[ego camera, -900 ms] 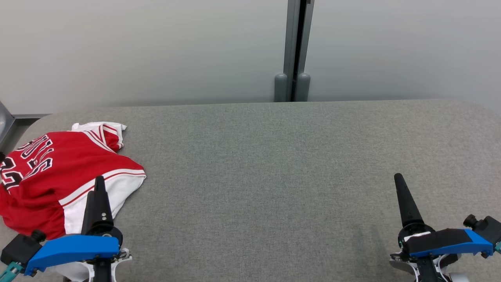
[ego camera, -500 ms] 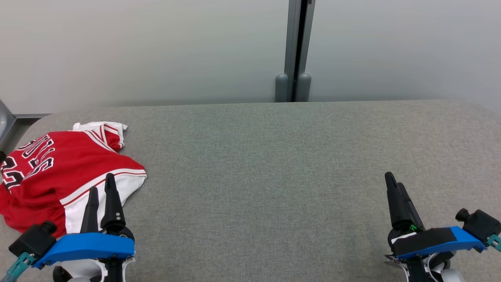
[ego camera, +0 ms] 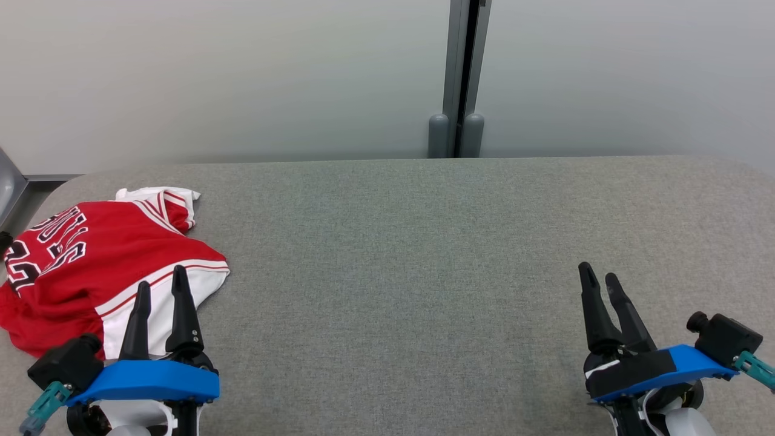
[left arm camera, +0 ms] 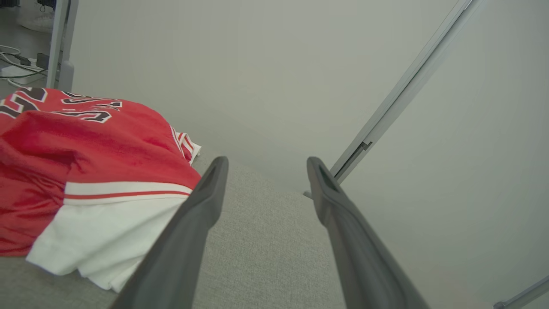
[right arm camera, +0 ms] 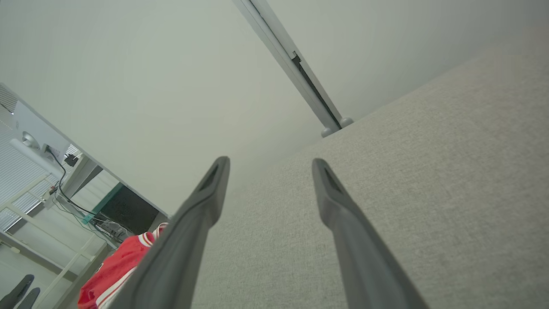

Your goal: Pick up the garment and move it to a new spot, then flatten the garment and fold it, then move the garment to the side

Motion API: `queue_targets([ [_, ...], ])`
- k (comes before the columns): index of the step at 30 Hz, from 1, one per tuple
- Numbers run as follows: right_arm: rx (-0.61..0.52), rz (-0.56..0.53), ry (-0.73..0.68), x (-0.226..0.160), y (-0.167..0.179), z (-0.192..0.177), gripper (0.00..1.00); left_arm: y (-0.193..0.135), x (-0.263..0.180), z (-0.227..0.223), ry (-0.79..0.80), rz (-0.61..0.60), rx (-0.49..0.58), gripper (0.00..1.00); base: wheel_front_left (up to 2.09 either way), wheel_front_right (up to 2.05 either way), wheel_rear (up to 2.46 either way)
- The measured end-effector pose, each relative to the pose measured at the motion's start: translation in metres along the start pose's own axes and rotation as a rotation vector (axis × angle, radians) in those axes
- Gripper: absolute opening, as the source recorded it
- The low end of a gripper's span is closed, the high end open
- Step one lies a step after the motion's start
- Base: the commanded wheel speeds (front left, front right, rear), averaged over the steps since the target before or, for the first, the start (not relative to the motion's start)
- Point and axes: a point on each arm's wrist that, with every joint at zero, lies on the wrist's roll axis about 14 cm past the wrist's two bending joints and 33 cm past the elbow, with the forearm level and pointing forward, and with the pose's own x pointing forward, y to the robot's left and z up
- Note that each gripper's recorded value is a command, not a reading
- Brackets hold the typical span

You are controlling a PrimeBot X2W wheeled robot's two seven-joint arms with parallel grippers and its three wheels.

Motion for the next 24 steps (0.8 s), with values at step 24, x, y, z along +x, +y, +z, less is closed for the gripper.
queue_targets([
  [24,-0.254,0.063,0.001,0.002,0.013,-0.007,1.0,-0.003,-0.002,-0.001,-0.004,-0.047,0.295,1.0,0.0,0.0,0.0],
])
